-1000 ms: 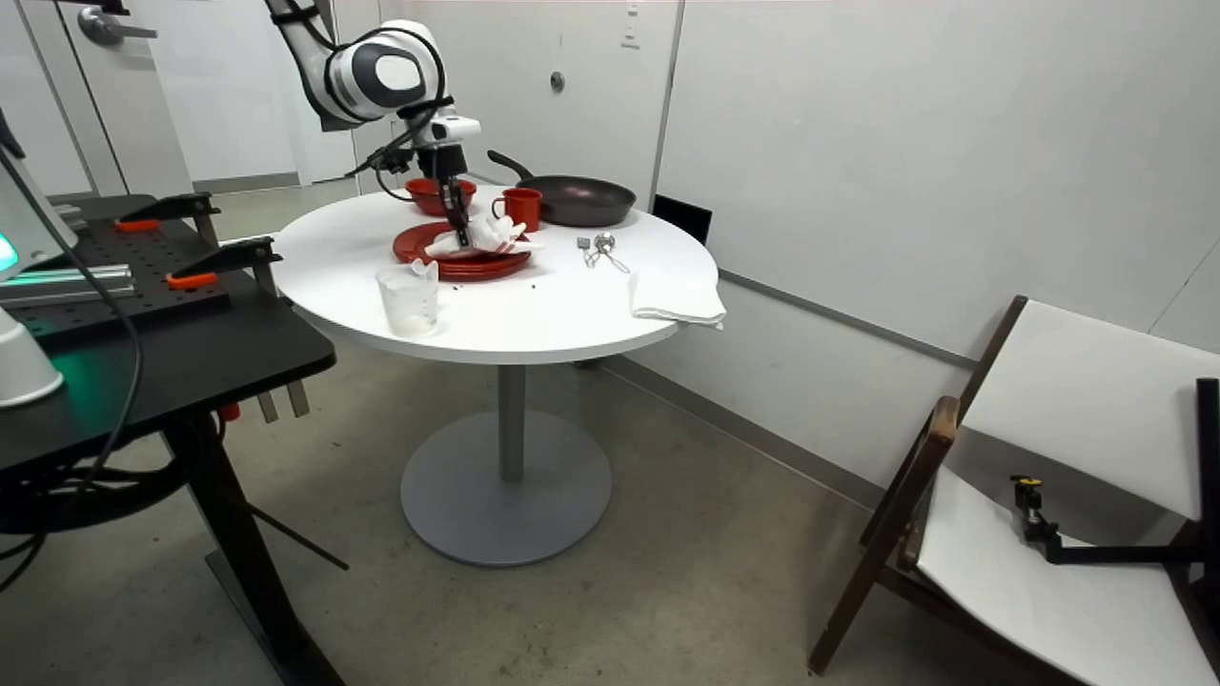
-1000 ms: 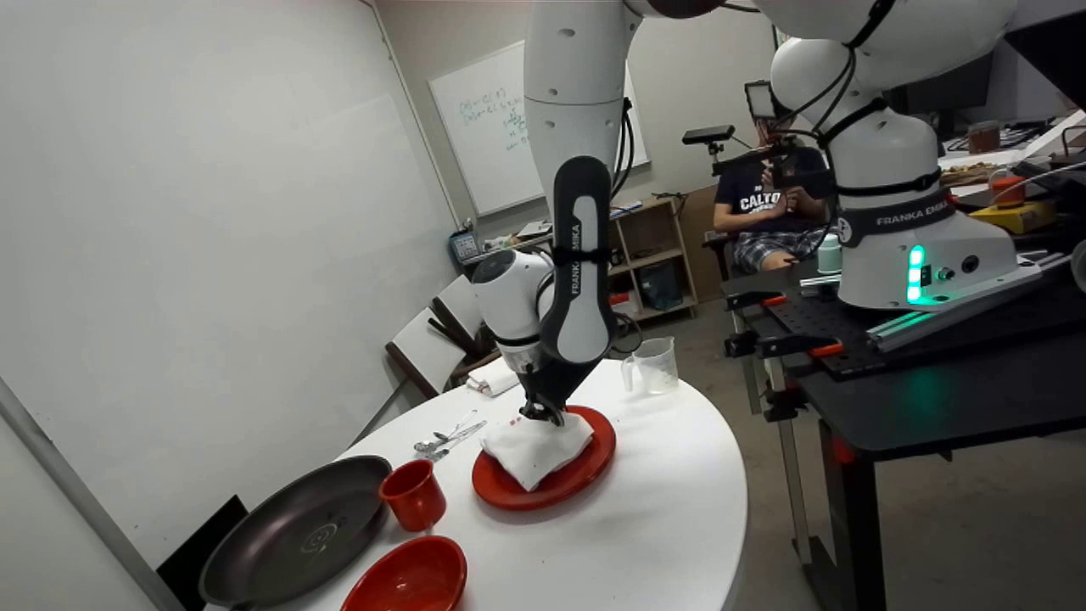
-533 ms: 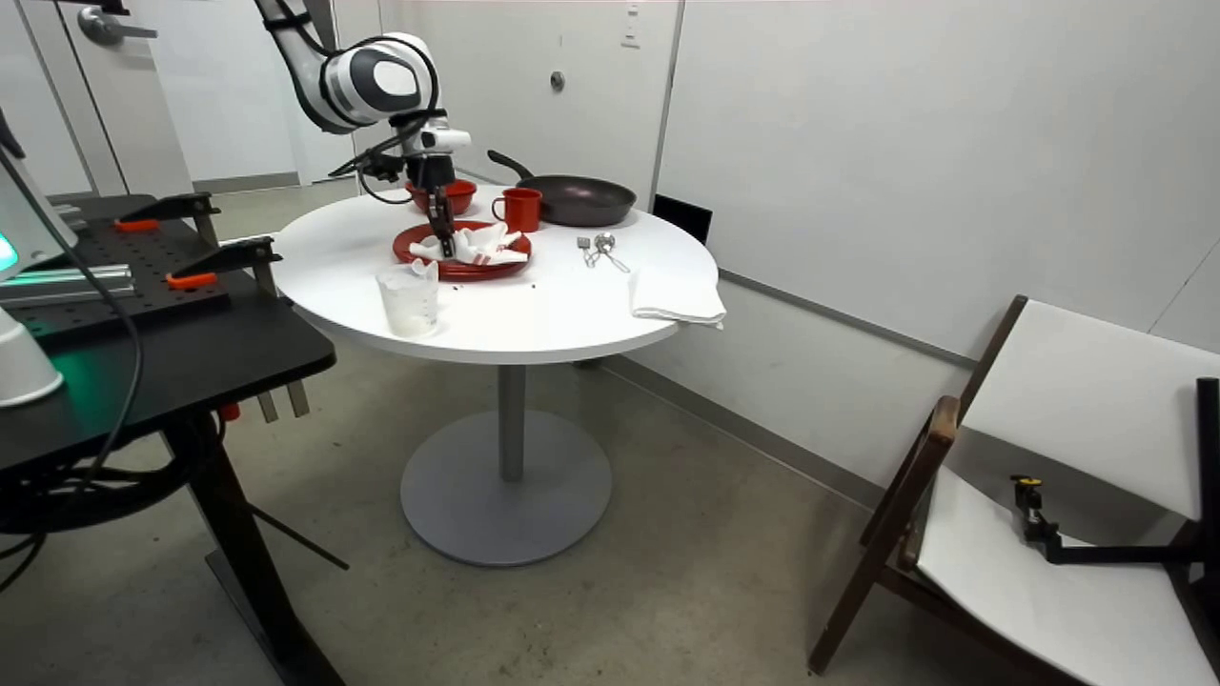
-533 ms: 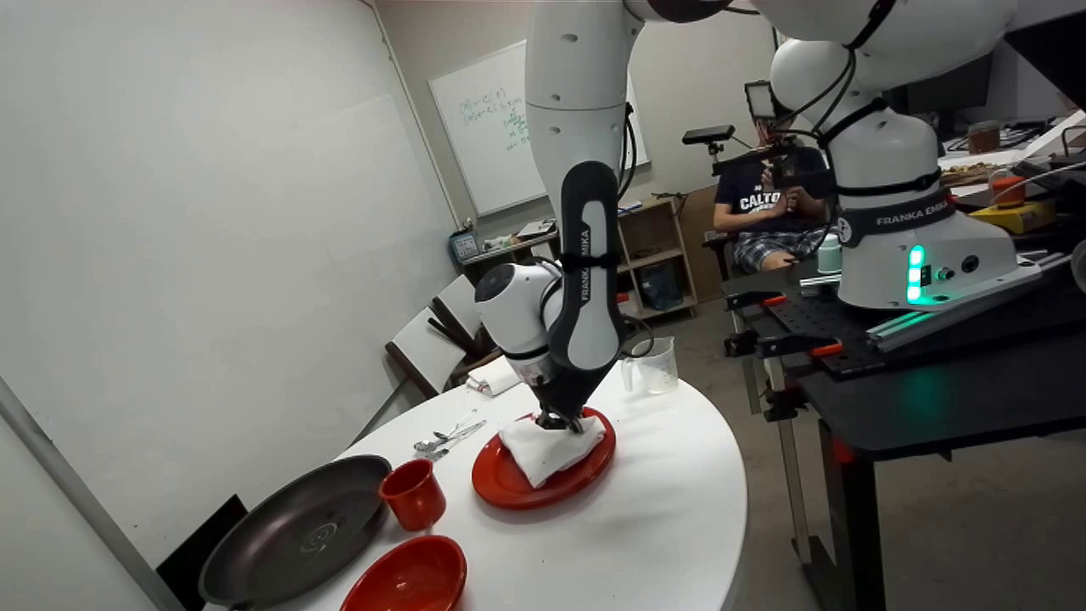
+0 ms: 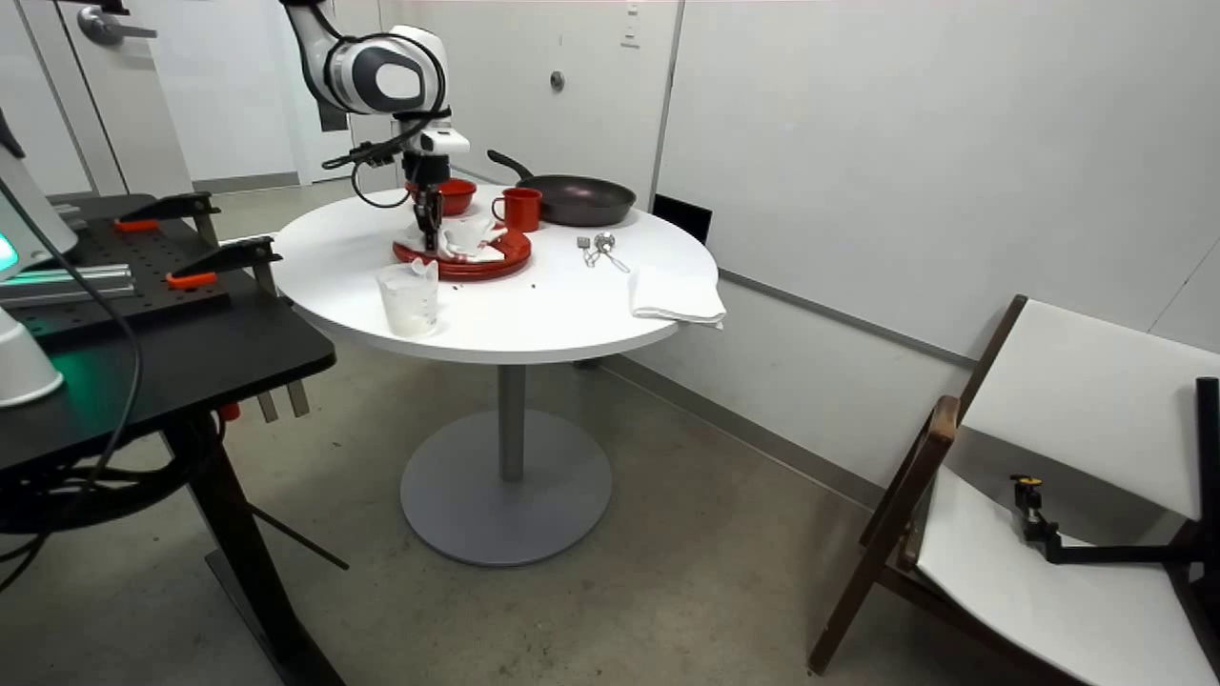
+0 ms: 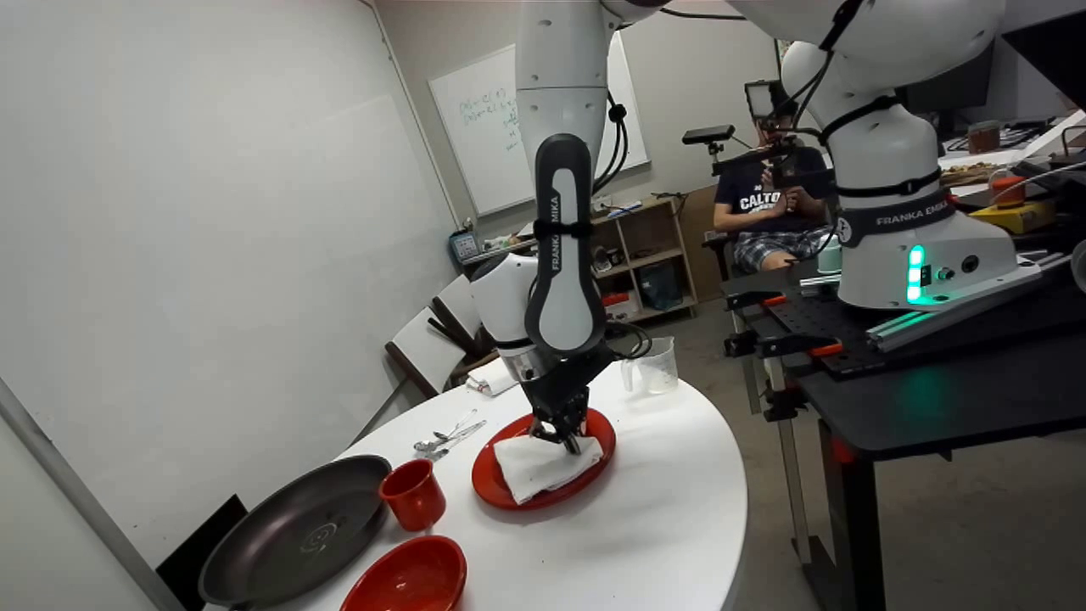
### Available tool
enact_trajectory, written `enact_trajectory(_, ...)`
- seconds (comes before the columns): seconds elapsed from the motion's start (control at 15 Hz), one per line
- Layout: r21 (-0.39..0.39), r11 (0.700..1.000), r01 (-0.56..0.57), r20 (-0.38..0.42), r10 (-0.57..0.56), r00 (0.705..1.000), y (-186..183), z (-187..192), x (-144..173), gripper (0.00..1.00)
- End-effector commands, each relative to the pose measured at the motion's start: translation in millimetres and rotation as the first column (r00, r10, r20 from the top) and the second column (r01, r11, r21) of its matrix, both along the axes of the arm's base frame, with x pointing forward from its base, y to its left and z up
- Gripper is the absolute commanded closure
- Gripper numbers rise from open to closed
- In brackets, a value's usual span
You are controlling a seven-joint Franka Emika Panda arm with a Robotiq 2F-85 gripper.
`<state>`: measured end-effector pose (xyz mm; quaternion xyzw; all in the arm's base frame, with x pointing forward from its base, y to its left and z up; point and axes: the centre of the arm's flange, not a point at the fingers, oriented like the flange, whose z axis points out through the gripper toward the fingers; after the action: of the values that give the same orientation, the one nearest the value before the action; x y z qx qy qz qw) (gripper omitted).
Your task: Use the tea towel to wipe the plate
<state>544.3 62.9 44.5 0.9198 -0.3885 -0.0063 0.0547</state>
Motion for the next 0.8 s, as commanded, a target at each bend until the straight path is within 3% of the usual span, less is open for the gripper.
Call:
enact_trajectory(0.0,0.198,0.980,0.001,0.010,-0.003,1.000,10,3,-2,0.98)
enact_trajectory(0.33,0.442,0.897,0.000,0.043,-0.021,0.999,22,11,1,0.98)
enact_trajectory(0.47,0.495,0.869,-0.005,0.054,-0.025,0.998,23,16,2,0.98)
enact_trajectory(0.53,0.496,0.868,-0.001,0.054,-0.029,0.998,22,17,2,0.98)
enact_trajectory(0.73,0.368,0.930,0.016,0.057,-0.039,0.998,9,13,1,0.98)
